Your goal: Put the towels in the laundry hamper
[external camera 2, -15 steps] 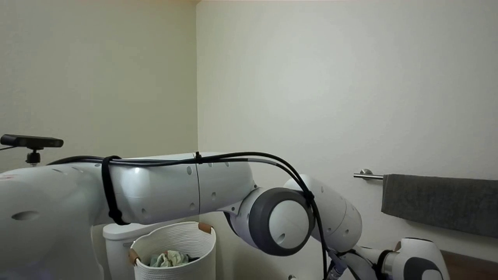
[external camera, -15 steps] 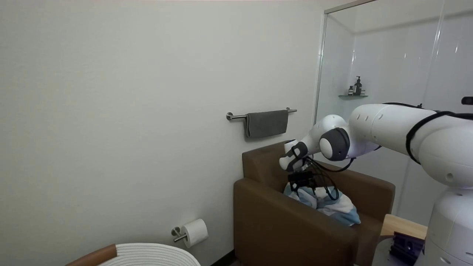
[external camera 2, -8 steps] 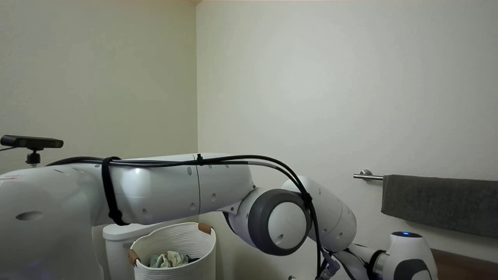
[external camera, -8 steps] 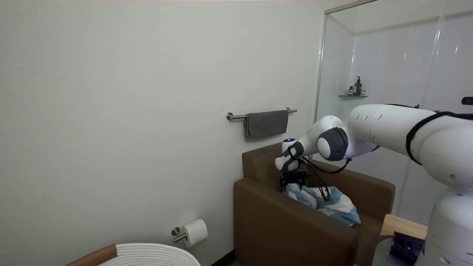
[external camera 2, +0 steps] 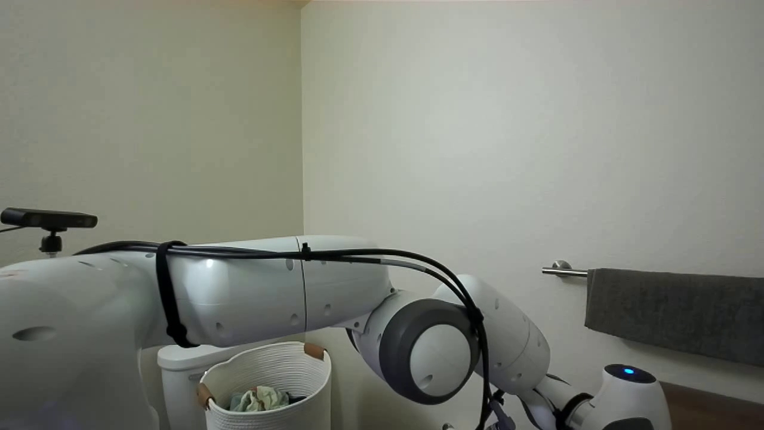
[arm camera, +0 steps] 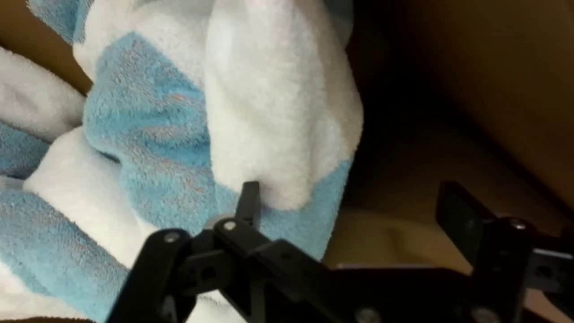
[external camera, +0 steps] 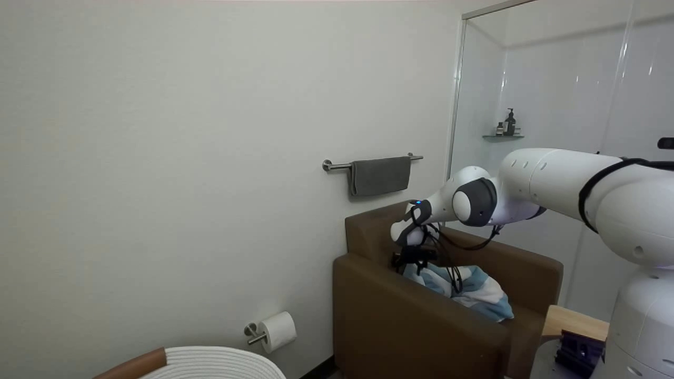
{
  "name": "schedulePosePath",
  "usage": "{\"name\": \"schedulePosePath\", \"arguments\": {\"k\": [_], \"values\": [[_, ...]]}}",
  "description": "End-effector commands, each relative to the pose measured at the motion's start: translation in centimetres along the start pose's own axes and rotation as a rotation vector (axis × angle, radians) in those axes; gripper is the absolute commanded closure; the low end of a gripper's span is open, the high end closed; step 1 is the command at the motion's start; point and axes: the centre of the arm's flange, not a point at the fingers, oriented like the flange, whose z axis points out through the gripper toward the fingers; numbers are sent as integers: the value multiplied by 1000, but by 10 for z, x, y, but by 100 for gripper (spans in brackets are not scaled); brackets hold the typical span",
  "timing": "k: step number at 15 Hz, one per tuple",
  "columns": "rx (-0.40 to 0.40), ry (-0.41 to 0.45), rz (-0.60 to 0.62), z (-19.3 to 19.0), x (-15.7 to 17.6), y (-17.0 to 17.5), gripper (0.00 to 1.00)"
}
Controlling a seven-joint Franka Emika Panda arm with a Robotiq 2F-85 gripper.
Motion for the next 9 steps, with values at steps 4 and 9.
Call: {"name": "schedulePosePath", "arguments": {"k": [4,9], "values": [[-89,-126,-14,84,21,20,0],[-169,-208,17,102,4,37,0]]}}
